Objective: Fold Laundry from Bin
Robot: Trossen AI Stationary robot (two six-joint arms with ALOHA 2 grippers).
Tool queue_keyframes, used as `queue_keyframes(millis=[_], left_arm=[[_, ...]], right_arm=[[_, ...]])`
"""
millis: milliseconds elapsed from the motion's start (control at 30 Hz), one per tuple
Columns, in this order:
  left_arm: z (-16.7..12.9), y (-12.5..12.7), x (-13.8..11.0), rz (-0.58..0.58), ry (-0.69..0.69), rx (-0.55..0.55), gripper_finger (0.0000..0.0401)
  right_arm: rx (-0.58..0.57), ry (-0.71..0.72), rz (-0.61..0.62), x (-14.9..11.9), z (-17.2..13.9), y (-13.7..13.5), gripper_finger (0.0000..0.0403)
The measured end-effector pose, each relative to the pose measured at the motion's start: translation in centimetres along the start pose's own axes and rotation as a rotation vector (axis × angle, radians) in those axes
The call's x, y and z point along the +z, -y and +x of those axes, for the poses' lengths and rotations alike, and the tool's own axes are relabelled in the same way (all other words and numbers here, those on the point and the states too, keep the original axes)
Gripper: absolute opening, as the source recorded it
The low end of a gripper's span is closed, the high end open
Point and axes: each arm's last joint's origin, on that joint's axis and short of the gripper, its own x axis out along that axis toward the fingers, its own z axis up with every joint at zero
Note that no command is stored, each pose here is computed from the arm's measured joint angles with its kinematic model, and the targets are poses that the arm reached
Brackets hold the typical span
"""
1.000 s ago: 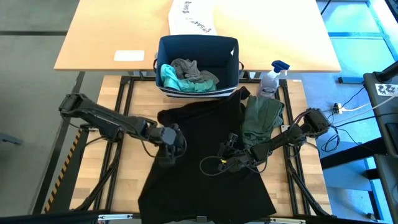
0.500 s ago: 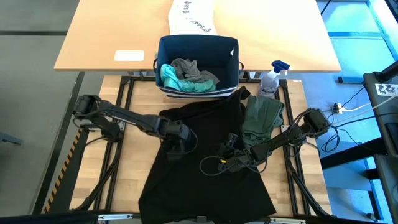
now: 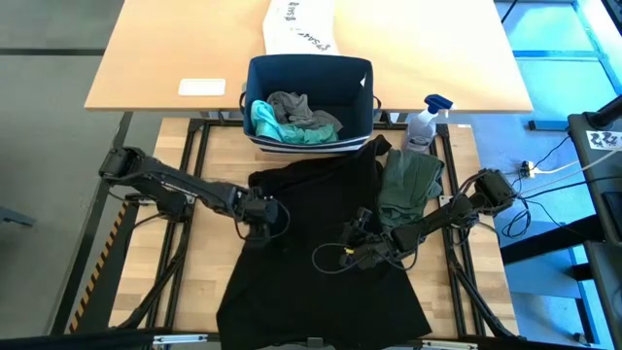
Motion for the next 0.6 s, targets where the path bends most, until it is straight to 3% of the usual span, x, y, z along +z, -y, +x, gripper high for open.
queue_keyframes(millis=[100, 200, 400, 600], left_arm=[[1.9, 0.4, -1.2, -0.013, 0.068, -0.1, 0.0115], [2.8, 0.5, -2.0, -0.033, 0.101, -0.129, 0.0115], [3.3, -0.4, -4.8, -0.217, -0.086, -0.014, 0.0115], [2.0, 0.2, -7.1, -0.321, -0.236, 0.087, 0.0114]], right_arm=[[0.023, 0.023, 0.02, 0.2, 0.1, -0.3, 0.0154], [0.071, 0.037, -0.001, 0.0, 0.9, -0.7, 0.0154], [0.167, -0.131, -0.045, -2.5, 3.3, -0.5, 0.0154], [0.171, -0.247, -0.054, -3.0, 2.1, -0.4, 0.0154]])
